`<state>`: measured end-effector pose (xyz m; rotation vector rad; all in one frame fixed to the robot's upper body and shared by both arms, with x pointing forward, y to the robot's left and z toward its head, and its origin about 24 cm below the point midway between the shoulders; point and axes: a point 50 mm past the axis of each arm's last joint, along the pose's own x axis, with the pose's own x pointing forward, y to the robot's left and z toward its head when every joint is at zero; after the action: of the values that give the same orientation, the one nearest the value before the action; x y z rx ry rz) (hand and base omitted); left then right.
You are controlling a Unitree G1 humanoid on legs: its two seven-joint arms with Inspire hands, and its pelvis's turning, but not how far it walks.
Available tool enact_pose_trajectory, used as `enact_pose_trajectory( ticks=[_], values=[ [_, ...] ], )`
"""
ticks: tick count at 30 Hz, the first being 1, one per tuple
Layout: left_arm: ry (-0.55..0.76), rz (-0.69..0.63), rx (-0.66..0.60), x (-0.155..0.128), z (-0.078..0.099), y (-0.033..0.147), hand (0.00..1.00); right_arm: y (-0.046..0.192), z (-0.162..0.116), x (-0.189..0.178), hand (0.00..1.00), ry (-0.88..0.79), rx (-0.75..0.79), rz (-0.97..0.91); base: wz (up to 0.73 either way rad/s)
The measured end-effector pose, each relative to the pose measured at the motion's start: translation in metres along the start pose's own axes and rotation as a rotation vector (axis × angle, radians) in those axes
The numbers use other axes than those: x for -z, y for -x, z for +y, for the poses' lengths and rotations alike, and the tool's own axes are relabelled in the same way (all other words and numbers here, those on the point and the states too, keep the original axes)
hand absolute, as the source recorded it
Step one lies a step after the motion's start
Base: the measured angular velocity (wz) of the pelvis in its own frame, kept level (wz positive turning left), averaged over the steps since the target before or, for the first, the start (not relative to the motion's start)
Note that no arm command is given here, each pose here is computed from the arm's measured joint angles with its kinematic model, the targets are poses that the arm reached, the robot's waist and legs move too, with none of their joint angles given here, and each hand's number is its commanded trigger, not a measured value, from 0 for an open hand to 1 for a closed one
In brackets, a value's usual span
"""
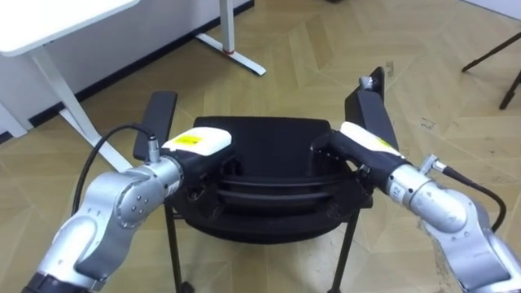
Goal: Push chair
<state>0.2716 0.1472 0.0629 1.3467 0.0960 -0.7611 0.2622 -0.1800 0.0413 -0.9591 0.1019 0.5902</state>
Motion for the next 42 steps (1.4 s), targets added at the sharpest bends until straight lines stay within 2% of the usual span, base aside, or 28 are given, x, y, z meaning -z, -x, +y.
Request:
enact_pose_trajectory(
  ticks=[20, 42],
  values=[
    [-0.031, 0.007, 0.003, 0.001, 0.010, 0.000, 1.00, -0.005, -0.009, -0.009, 1.00, 0.069, 0.004, 0.001, 0.00],
    [-0.034, 0.014, 0.005, 0.000, 0.010, -0.001, 1.00, -0.006, -0.009, -0.011, 1.00, 0.094, -0.019, 0.016, 0.00]
  ],
)
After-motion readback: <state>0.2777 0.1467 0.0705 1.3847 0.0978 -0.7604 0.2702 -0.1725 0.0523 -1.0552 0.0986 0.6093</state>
